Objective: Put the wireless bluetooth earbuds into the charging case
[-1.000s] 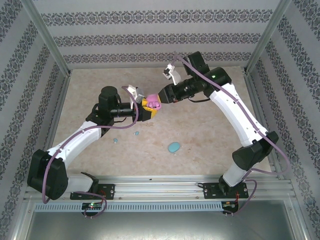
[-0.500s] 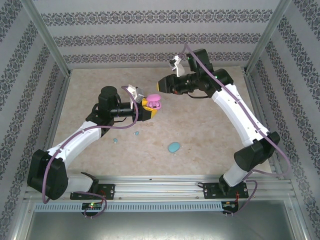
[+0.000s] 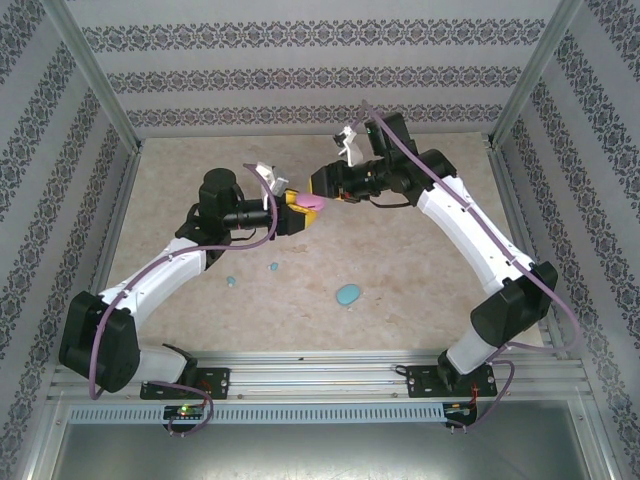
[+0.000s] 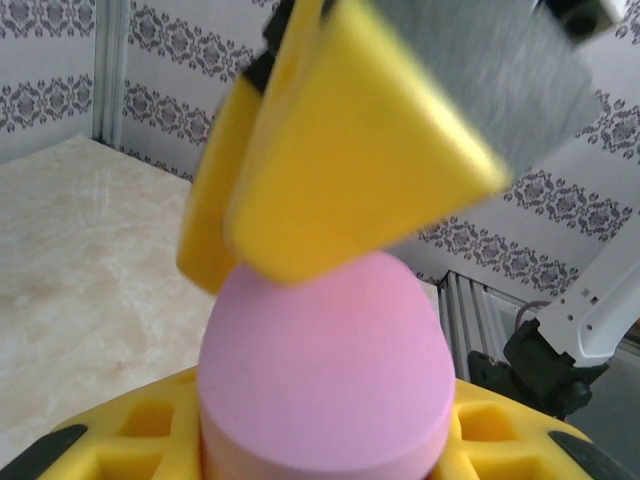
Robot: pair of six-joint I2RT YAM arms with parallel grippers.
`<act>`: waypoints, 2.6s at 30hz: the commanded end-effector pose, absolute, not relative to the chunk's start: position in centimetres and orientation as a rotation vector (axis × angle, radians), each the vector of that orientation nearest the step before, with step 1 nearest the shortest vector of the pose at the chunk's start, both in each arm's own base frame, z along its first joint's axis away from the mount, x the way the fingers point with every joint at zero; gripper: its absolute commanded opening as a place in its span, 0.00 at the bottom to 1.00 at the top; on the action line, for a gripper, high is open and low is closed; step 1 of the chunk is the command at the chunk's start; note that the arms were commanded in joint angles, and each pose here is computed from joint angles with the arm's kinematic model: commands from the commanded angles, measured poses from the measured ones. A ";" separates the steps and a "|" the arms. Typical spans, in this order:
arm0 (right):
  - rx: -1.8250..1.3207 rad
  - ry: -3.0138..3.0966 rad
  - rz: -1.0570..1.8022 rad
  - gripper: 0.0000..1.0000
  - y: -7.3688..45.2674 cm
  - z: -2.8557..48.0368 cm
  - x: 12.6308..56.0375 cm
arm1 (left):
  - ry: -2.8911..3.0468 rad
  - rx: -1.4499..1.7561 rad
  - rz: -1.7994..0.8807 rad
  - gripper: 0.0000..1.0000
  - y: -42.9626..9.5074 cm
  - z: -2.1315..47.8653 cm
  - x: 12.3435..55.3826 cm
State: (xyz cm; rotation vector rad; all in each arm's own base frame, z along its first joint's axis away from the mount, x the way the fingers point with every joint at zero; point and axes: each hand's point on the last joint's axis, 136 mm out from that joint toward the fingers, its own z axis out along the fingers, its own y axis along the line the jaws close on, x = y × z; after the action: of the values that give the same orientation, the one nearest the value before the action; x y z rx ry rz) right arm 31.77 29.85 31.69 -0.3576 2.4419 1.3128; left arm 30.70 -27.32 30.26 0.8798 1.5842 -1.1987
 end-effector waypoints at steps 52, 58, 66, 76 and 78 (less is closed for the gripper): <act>0.087 2.297 1.808 0.11 30.3 32.1 35.1 | 1.549 0.777 -0.857 1.00 -23.5 34.4 32.0; 0.107 2.359 1.612 0.11 28.9 28.3 37.7 | 1.675 0.642 -0.681 1.00 -19.3 33.7 32.5; 0.075 2.416 1.516 0.14 30.4 21.3 43.5 | 1.885 0.370 -0.753 1.00 -15.9 31.0 33.2; 0.137 2.550 1.394 0.15 31.8 10.2 48.8 | 2.203 0.099 -0.825 1.00 -13.7 23.1 33.5; 0.133 2.591 1.345 0.18 31.6 9.1 48.7 | 2.255 0.112 -0.827 1.00 -13.8 21.8 33.2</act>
State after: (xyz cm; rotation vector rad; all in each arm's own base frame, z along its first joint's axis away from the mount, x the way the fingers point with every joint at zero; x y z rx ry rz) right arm 47.75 31.52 8.02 0.2115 2.6180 1.4002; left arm 34.18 -14.49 24.71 0.1907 2.1137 -0.8193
